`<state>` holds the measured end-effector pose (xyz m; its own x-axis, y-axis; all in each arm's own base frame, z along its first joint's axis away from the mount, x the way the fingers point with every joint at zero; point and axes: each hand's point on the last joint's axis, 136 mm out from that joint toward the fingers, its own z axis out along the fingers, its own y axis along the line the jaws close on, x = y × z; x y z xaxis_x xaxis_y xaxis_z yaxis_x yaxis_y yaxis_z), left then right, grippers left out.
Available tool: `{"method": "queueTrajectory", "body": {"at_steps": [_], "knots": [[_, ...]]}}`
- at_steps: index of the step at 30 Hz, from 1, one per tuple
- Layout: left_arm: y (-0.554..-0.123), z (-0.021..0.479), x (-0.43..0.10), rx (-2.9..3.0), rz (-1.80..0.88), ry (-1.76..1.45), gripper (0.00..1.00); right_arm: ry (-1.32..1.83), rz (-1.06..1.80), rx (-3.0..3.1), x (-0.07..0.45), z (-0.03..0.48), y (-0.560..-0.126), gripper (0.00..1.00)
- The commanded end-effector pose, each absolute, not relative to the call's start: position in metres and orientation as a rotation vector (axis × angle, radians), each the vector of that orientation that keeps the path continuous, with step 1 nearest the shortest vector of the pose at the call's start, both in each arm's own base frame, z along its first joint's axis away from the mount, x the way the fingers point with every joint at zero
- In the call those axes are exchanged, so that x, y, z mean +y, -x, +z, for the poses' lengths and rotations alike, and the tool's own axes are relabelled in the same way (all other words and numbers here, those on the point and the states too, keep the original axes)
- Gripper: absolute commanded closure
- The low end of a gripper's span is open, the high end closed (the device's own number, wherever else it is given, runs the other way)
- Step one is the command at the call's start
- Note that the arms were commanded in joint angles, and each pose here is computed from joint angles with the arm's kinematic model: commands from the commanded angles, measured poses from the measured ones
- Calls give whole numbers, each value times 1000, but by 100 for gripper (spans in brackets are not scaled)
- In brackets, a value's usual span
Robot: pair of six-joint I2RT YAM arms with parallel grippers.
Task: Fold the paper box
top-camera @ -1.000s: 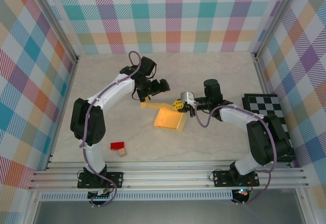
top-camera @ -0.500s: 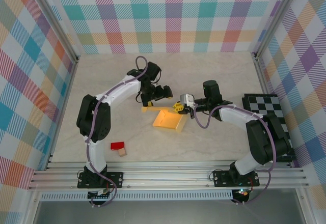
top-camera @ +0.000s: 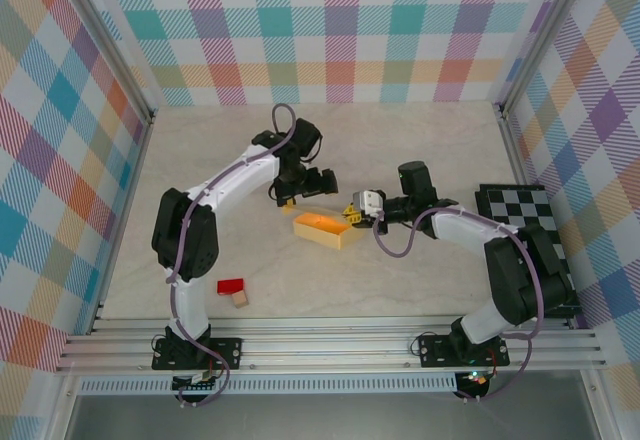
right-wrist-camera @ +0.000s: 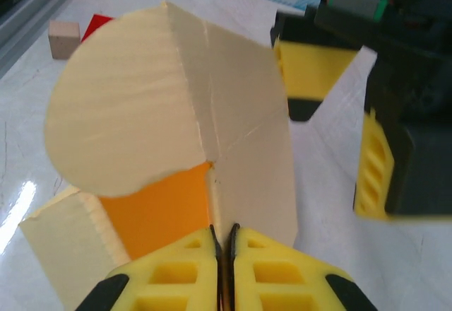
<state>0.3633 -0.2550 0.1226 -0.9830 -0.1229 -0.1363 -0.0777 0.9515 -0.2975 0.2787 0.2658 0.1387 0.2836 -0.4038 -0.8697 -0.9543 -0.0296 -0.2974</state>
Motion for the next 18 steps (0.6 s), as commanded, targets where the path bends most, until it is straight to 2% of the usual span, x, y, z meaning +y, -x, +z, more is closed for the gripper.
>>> {"method": "queueTrajectory", "body": {"at_steps": [1,5,6,7,9,18], "knots": [[-364,134,-232,2944,-347,84,1,1654,716,1378,253,123,-267,83],[-369,135,-232,2932,-335,75,1,1672,722,1391,249,129,-260,82],[-370,138,-231,2923,-333,77,1,1676,728,1392,249,131,-257,81],[-371,139,-230,2913,-321,80,1,1677,728,1393,248,134,-256,75],[-373,143,-227,2892,-302,78,1,1682,722,1394,247,137,-253,73],[-353,142,-250,2930,-433,88,1,1714,647,1416,247,133,-253,80]]}}
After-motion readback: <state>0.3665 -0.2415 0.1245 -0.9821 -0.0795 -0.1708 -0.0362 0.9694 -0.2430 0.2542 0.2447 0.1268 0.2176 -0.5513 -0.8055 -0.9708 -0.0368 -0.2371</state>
